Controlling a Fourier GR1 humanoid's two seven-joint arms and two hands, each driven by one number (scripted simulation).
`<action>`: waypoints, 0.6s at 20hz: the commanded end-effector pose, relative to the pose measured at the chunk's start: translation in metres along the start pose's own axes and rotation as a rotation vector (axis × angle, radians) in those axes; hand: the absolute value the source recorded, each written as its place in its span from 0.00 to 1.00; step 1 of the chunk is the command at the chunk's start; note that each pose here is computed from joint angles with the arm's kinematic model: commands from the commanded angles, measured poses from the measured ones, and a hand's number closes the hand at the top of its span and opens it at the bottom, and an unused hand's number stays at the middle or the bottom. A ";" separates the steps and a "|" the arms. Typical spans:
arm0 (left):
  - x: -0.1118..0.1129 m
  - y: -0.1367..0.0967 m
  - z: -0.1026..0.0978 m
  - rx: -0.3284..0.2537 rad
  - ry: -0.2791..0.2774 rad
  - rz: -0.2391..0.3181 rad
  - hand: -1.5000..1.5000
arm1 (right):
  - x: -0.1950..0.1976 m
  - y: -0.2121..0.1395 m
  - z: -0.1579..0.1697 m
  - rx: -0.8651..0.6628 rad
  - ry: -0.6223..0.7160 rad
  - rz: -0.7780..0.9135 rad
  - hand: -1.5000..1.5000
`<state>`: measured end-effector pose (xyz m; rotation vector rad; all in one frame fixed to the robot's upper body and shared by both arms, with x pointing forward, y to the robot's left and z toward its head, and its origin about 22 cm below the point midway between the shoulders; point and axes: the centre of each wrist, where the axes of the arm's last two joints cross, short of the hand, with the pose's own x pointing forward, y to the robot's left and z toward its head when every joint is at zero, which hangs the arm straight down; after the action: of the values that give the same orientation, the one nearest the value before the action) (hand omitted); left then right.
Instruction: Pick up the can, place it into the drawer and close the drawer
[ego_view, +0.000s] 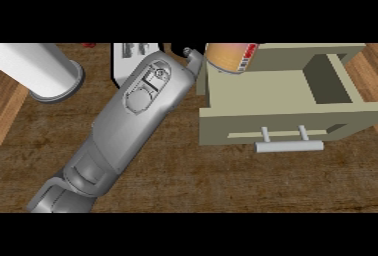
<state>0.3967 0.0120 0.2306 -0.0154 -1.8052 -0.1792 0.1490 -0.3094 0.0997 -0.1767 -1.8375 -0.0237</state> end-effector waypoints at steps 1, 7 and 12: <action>0.010 -0.019 -0.010 0.017 0.013 -0.011 1.00 | 0.006 0.012 0.006 0.009 0.005 -0.013 0.00; 0.019 -0.022 -0.026 -0.013 0.021 -0.041 1.00 | 0.007 0.018 -0.009 0.004 -0.005 -0.008 0.00; 0.011 -0.029 -0.029 0.004 0.041 -0.082 1.00 | 0.013 0.010 -0.002 0.030 -0.013 0.000 0.00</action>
<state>0.4159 -0.0147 0.2395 0.0359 -1.7736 -0.2222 0.1522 -0.3019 0.1038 -0.1656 -1.8428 -0.0164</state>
